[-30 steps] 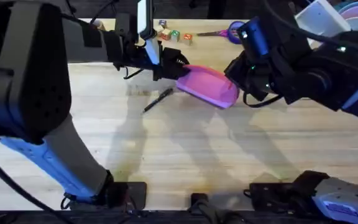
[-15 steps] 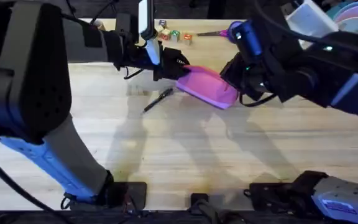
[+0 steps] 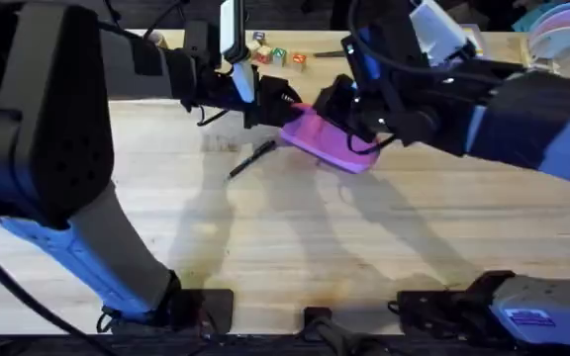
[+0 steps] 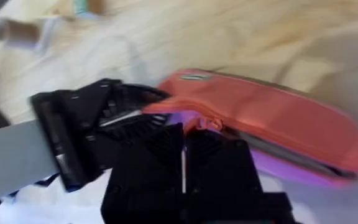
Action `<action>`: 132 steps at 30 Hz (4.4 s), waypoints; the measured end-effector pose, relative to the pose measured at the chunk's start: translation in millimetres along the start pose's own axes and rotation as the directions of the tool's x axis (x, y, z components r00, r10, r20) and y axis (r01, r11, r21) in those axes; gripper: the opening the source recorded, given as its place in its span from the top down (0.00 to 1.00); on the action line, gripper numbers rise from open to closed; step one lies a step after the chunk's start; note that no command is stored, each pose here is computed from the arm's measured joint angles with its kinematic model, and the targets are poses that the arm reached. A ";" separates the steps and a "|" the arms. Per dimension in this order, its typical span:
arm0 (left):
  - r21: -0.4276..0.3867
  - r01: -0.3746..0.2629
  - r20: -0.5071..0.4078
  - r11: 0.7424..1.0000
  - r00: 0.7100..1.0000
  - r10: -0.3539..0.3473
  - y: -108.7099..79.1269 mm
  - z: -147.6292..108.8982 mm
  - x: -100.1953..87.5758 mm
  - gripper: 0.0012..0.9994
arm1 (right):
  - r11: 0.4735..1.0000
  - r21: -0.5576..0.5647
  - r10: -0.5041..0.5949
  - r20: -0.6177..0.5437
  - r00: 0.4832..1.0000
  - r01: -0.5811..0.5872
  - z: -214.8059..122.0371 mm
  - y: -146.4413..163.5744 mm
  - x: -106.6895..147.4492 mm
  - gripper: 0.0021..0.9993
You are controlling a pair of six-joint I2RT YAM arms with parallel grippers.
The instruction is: Unzip the bag, pick up the pens from the table one at a time and place them inside, then zip the bag closed.
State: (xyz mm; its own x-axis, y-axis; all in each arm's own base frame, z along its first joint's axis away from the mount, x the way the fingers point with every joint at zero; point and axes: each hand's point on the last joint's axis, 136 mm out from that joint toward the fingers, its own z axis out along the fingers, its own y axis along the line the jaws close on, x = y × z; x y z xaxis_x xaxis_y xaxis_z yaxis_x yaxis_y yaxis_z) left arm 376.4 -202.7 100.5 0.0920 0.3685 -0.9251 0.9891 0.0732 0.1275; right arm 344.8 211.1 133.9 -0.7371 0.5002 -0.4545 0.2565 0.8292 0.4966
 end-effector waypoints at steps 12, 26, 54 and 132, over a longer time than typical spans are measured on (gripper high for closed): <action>-0.004 0.002 -0.001 1.000 1.000 -0.002 1.1 -1.5 0.8 0.96 | 0.968 -0.246 -0.077 -0.066 0.995 0.058 25.3 50.9 9.5 0.97; -0.031 0.009 -0.008 0.999 1.000 -0.009 7.4 -9.9 5.4 0.96 | 0.929 -0.359 -0.127 -0.084 0.988 0.089 25.1 68.5 12.5 0.97; -0.028 0.000 -0.016 1.000 1.000 0.000 6.5 -6.2 5.1 0.96 | 0.826 -0.521 -0.324 -0.127 0.937 0.215 -55.9 65.5 -6.2 0.00; -0.250 0.107 -0.143 0.962 0.979 -0.146 -39.3 -141.1 -70.1 0.01 | 0.334 -0.290 -0.943 -0.090 0.322 0.897 -54.0 -10.7 -12.0 0.97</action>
State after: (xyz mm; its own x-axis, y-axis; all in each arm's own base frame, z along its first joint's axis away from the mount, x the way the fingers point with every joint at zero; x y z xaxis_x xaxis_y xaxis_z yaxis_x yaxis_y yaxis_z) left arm 314.9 -100.6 210.8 -0.0708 0.4823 -0.8731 0.9331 0.3414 0.1129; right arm 317.2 182.8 173.9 -0.5353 -0.6430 -0.5477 -0.7568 0.6531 -0.0272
